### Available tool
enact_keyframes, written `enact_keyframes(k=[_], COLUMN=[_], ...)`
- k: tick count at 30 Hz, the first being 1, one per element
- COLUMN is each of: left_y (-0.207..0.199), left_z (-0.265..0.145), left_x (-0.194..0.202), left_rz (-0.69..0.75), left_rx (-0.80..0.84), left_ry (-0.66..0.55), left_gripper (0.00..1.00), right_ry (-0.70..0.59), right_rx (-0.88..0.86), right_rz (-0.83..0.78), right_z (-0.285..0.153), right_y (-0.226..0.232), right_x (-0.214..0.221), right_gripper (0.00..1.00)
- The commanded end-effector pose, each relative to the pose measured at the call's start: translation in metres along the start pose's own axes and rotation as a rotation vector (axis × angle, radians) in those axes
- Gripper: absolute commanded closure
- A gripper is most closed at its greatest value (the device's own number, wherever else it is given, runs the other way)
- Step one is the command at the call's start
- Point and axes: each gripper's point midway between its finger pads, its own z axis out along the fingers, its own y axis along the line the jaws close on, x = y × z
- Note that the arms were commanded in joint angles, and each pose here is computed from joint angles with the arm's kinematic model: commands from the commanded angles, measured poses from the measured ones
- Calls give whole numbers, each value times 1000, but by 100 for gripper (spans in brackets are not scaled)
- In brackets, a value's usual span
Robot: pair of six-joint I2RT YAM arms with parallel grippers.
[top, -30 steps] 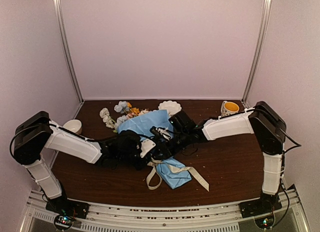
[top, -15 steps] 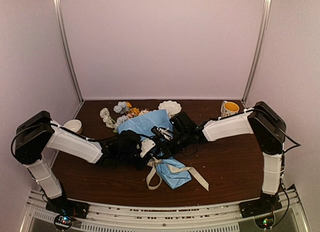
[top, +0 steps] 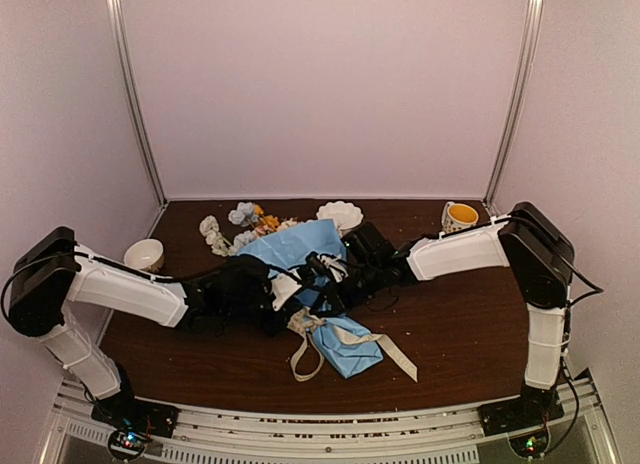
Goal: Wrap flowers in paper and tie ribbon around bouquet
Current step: Cross the half-tied ribbon over the folded bouquet.
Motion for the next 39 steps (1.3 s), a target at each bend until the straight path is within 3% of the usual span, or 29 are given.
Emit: enact_keyframes(k=[1, 8, 16, 21, 33, 39], left_y=[-6, -8, 2, -1, -4, -6], left_z=[1, 11, 17, 16, 3, 1], left_x=[5, 9, 2, -1, -14, -15], left_rz=[42, 131, 96, 94, 151, 122], left_rx=[25, 57, 93, 115, 155, 265], left_ry=[17, 77, 57, 53, 35, -7], left_gripper=[85, 84, 86, 85, 80, 88], right_ry=[-37, -26, -21, -14, 17, 44], right_rx=[8, -11, -21, -18, 17, -55], right_rz=[-34, -45, -42, -38, -76, -106], right_z=[-15, -16, -16, -16, -24, -26], right_y=[9, 14, 15, 15, 14, 28], right_x=[-12, -9, -7, -6, 0, 7], right_gripper=[100, 97, 89, 100, 100, 100])
